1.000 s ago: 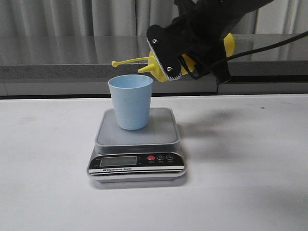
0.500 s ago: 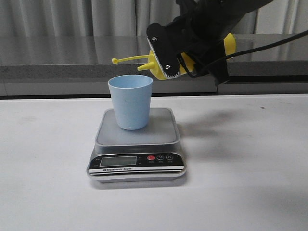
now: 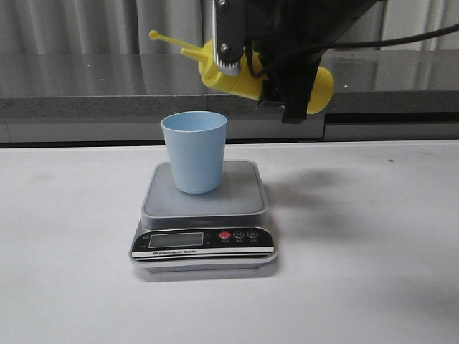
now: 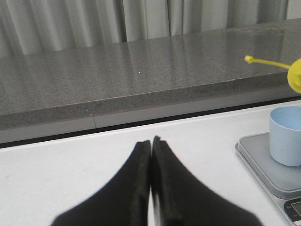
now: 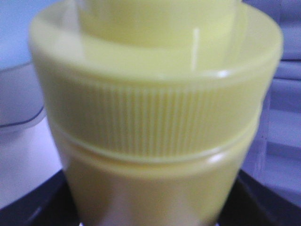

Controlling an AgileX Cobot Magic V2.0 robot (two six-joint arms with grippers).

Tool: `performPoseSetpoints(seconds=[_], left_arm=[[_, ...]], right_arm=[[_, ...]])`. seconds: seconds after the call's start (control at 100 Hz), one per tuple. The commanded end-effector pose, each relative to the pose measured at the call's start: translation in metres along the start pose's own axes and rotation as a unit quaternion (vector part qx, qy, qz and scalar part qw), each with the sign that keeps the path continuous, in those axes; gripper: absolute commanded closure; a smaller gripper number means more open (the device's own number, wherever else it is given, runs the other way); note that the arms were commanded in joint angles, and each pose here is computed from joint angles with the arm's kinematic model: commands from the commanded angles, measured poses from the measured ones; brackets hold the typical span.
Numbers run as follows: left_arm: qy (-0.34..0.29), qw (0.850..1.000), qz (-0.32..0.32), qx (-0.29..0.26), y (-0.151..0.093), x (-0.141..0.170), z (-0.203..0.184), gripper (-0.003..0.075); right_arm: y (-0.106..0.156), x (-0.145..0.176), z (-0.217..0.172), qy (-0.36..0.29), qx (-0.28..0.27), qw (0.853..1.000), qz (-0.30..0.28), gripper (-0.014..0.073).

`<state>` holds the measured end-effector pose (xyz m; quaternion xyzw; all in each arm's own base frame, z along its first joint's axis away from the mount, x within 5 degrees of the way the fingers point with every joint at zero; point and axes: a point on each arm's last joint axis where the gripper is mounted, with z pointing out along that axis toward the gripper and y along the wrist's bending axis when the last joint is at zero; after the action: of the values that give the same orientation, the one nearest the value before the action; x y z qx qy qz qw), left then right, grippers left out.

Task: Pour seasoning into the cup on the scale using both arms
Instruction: 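Tilt the yellow bottle upright and lower it beside the scale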

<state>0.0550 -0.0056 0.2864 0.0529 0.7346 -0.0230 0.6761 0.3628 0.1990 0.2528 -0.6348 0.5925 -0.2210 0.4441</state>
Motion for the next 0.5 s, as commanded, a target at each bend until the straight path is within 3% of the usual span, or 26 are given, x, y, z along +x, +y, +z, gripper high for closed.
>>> performPoseSetpoints(seconds=[0.0, 0.21, 0.36, 0.49], left_arm=[[-0.048, 0.999, -0.002, -0.002, 0.000, -0.015, -0.001, 0.0738], [-0.048, 0.999, -0.002, -0.002, 0.000, -0.015, -0.001, 0.0738], [-0.048, 0.999, -0.002, -0.002, 0.000, -0.015, -0.001, 0.0738], [-0.048, 0.999, -0.002, -0.002, 0.000, -0.015, -0.001, 0.0738]], right_arm=[[-0.037, 0.001, -0.027, -0.040, 0.053, 0.995, 0.073, 0.0318], [-0.050, 0.028, -0.038, -0.092, 0.081, 0.966, 0.229, 0.0318], [-0.045, 0.042, -0.050, -0.167, 0.119, 0.925, 0.321, 0.0318], [-0.027, 0.057, -0.057, -0.191, 0.140, 0.888, 0.394, 0.0318]])
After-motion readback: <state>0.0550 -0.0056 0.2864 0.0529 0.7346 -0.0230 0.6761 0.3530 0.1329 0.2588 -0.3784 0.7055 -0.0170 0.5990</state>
